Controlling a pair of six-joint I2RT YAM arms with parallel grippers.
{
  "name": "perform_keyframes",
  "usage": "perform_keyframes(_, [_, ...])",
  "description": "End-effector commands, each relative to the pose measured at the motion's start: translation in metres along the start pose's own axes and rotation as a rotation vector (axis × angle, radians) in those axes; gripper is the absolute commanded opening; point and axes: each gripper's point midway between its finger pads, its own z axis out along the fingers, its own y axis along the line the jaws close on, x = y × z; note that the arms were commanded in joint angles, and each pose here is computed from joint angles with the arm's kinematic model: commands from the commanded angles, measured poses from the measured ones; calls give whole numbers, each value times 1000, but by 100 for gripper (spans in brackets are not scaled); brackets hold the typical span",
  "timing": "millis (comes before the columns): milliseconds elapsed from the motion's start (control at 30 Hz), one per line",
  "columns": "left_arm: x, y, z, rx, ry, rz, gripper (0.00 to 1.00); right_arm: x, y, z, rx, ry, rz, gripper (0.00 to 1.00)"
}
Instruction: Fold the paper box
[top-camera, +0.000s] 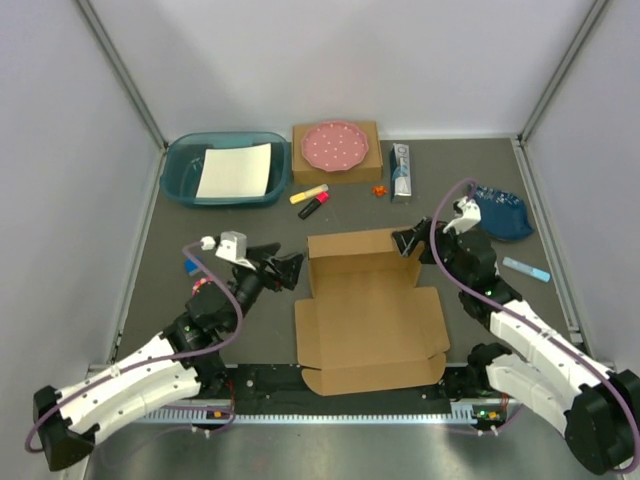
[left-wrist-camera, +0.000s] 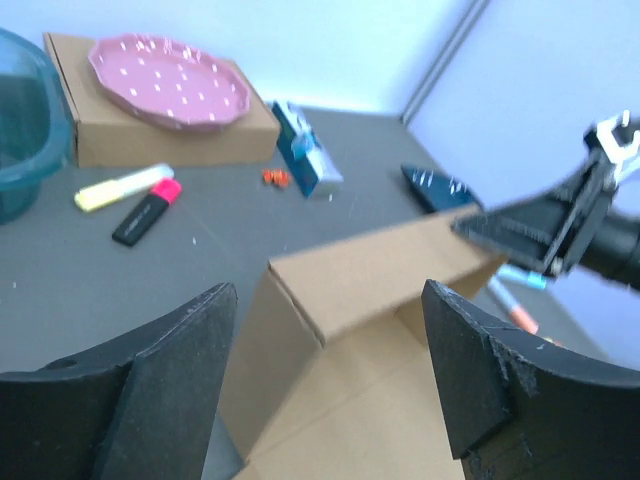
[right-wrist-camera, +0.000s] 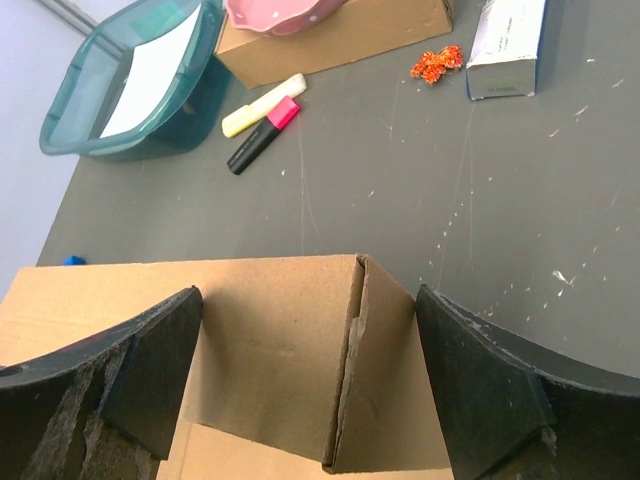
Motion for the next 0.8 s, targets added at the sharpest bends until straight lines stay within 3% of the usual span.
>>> perform_keyframes(0, [-41,-29,11,153,-78,-192,80,33,-23,-11,54,101,-42,86])
perform_keyframes(133, [-8,-24,38,213,108,-291,79,39,-25,-15,50,109,-38,86])
perform_keyframes(300, [27,-32,45,294,231,-329,77,43,-24,-17,43,129,-41,86])
perform_keyframes(767, [74,-15,42,262,342,-313,68,50,-29,-18,54,156,-57,85])
